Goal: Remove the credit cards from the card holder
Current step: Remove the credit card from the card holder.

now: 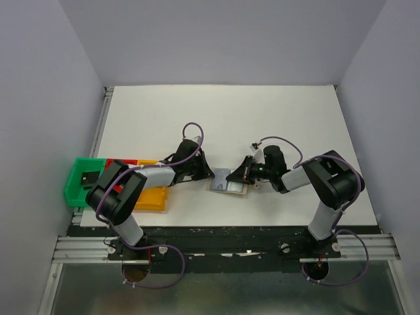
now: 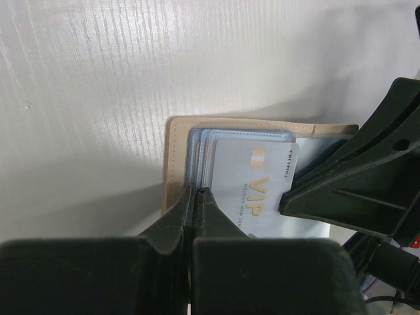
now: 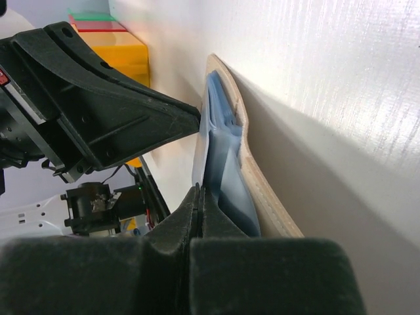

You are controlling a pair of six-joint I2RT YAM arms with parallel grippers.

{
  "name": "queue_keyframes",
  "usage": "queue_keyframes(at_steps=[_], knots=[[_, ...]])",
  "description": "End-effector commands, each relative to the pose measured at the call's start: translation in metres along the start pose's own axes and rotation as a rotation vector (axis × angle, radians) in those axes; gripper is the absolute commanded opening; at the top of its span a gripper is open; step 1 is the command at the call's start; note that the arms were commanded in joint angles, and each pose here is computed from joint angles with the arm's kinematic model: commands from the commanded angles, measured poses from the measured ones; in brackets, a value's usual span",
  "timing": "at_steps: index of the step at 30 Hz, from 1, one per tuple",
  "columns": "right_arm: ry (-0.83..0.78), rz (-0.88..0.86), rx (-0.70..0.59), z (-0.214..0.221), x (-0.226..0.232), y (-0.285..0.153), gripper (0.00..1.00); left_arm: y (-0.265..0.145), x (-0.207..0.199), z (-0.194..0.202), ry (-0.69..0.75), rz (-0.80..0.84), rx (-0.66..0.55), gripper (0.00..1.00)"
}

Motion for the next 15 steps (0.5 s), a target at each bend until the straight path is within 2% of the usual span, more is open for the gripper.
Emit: queue_keyframes(at_steps=[1, 15], knots=[[-0.042, -0.017, 0.006, 0.000, 0.007, -0.006, 0.00, 0.004, 0.022, 0.024, -0.013, -0.104, 0.073, 0.00], [-0.015, 0.034, 0.010, 0.006, -0.008, -0.013, 0.00, 0.004, 0.028, 0.025, -0.019, -0.143, 0.068, 0.00]])
Point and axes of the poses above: each gripper's point midway between its finger pads, its own y axis out along the fingers, its own x axis along the line the jaws close on, z = x × y, the point moved 5 cm from there along -y, back along the fingers, and after that the axes turned 1 degree about -y, right-handed, at the moved point
